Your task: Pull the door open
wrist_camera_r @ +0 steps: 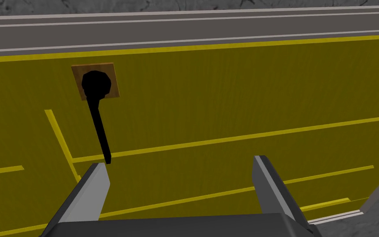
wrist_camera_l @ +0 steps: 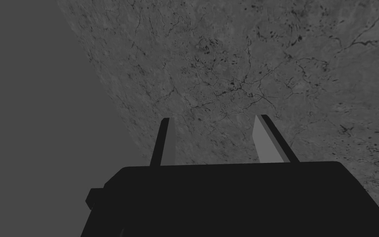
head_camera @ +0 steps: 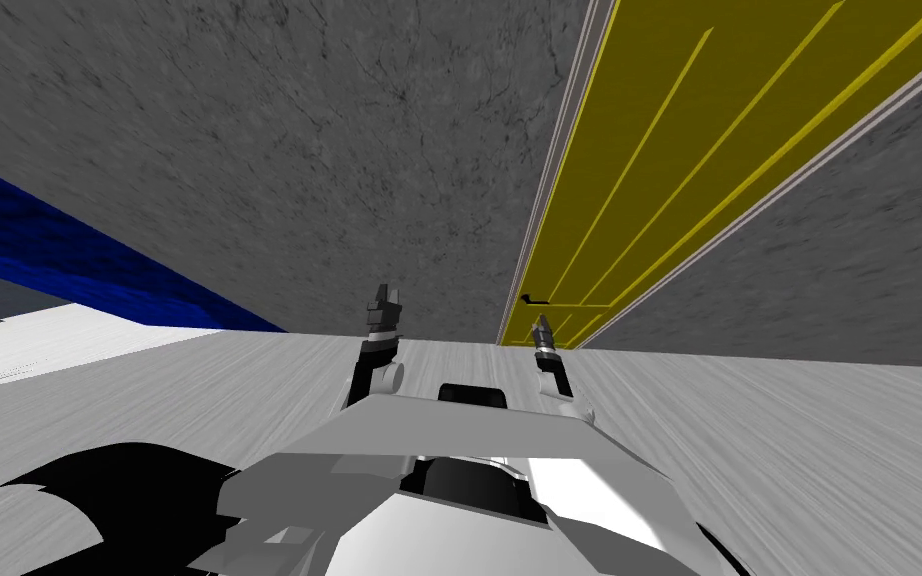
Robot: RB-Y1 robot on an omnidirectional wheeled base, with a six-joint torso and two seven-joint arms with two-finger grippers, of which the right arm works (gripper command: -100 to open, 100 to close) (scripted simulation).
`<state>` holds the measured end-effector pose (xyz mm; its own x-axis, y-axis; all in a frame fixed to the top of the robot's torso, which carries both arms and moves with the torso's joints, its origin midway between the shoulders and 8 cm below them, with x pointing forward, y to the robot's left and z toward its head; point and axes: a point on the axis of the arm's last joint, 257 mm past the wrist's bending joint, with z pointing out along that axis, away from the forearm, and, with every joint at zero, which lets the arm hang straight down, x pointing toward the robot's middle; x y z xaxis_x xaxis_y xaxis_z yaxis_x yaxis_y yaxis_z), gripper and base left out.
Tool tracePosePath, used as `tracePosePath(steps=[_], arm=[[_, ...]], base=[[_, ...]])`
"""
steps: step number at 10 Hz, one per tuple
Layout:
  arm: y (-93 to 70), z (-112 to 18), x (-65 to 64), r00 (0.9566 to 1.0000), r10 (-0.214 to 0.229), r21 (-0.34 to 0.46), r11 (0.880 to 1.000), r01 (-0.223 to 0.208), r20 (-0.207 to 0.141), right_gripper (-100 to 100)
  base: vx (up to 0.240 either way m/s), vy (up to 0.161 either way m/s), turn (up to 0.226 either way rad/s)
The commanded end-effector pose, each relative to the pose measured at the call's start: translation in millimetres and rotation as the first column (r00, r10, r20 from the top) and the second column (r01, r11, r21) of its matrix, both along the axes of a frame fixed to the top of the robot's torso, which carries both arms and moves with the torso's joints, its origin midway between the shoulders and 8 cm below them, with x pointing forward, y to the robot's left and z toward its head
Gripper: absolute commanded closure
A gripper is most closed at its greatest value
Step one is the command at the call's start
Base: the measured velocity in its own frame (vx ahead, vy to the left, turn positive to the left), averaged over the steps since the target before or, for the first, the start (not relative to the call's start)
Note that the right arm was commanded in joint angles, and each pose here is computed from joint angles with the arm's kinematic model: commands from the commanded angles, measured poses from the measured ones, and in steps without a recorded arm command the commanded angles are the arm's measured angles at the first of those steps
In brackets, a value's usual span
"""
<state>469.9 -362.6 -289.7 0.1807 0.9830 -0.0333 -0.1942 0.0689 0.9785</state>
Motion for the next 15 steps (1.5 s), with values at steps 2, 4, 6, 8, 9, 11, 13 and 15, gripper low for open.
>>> tracePosePath(steps=[2, 4, 6, 8, 9, 11, 13, 15], arm=[[-3.1, -12.0, 1.4, 0.9998, -0.005, 0.009, 1.0, 0.005, -0.019, -100], [-7.4, -22.2, 3.1, 0.9994, -0.011, 0.019, 1.0, 0.012, -0.034, -100], [-10.4, -33.2, 1.6, 0.9983, -0.017, 0.024, 1.0, 0.018, -0.055, -100], [-14.8, -44.1, 1.6, 0.997, -0.024, 0.033, 0.999, 0.026, -0.074, -100], [-15.1, -45.8, 0.9, 0.9966, -0.024, 0.033, 0.999, 0.027, -0.078, -100], [-19.5, -57.1, -0.1, 0.9946, -0.032, 0.041, 0.999, 0.036, -0.099, -100], [-21.6, -62.1, -0.8, 0.9934, -0.036, 0.044, 0.998, 0.041, -0.109, -100], [-25.7, -71.9, -2.3, 0.9908, -0.043, 0.05, 0.997, 0.05, -0.128, -100]], base=[[0.006, -0.09, 0.113], [0.019, -0.1, 0.133], [0.012, -0.084, 0.09], [0.018, -0.11, 0.173], [-0.002, -0.091, 0.04], [-0.009, -0.084, 0.112], [0.001, -0.095, 0.104], [-0.003, -0.07, 0.102]])
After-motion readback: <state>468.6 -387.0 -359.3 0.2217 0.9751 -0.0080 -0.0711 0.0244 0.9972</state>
